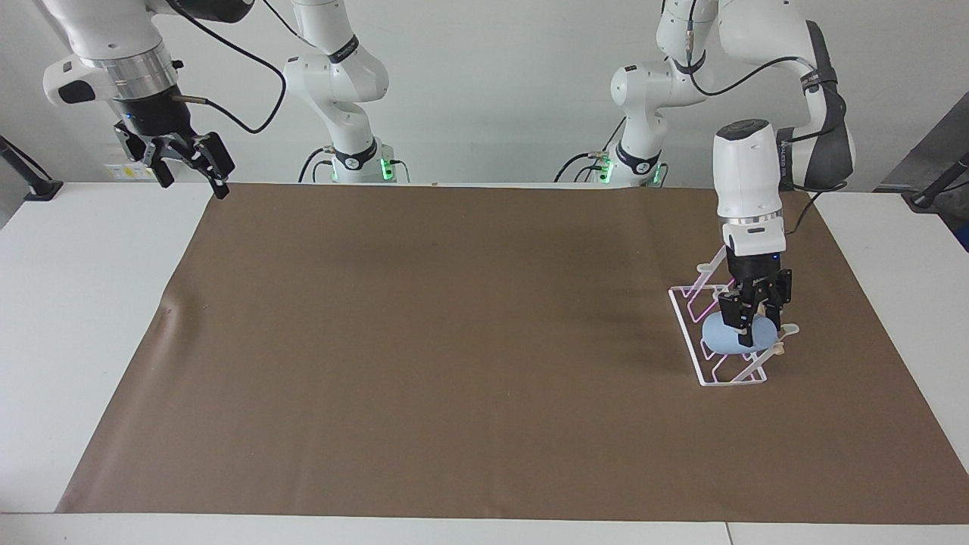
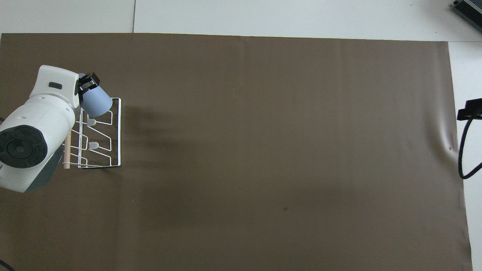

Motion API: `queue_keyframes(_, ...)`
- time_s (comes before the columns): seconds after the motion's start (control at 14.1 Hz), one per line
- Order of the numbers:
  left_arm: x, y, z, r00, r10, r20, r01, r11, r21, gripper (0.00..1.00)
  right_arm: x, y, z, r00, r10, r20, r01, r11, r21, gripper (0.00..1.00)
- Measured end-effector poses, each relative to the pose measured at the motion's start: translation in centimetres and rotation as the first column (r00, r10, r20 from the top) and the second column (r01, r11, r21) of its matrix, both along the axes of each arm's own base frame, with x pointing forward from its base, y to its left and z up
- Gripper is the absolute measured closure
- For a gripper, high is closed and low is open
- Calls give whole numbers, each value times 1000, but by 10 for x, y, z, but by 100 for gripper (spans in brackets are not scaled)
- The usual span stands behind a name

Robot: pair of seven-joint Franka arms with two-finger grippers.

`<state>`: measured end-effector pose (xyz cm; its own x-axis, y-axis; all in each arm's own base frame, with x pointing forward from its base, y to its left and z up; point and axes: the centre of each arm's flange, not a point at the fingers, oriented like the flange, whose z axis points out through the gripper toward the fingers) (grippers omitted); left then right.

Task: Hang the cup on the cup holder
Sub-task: 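Lower the cup onto the rack hook with the left gripper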

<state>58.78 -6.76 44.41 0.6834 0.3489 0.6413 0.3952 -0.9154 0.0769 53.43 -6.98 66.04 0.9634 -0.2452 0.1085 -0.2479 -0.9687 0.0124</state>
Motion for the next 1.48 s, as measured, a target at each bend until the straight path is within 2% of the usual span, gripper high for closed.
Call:
queue_keyframes(0.35,-1,0,3,1000,-1,5,1,1000,1,29,0,0,0,1000,0,-1,0,1000,0,0)
queue_keyframes(0.42,-1,0,4,1000,-1,6,1,1000,1,23,0,0,0,1000,0,-1,0,1000,0,0)
queue_keyframes(0.57,-1,0,4,1000,-1,6,1,1000,1,2,0,0,-1,1000,0,-1,0,1000,0,0)
queue_keyframes(0.78,0,0,7,1000,-1,12,1,1000,1,2,0,0,-1,1000,0,-2,0,1000,0,0)
queue_keyframes(1.13,1,2,34,999,9,53,-9,1000,6,0,0,1,-1,1000,3,-4,-3,1000,0,0)
queue_keyframes(1.48,-3,4,43,999,12,36,-14,999,43,0,-5,29,-13,994,64,-88,-64,998,9,0)
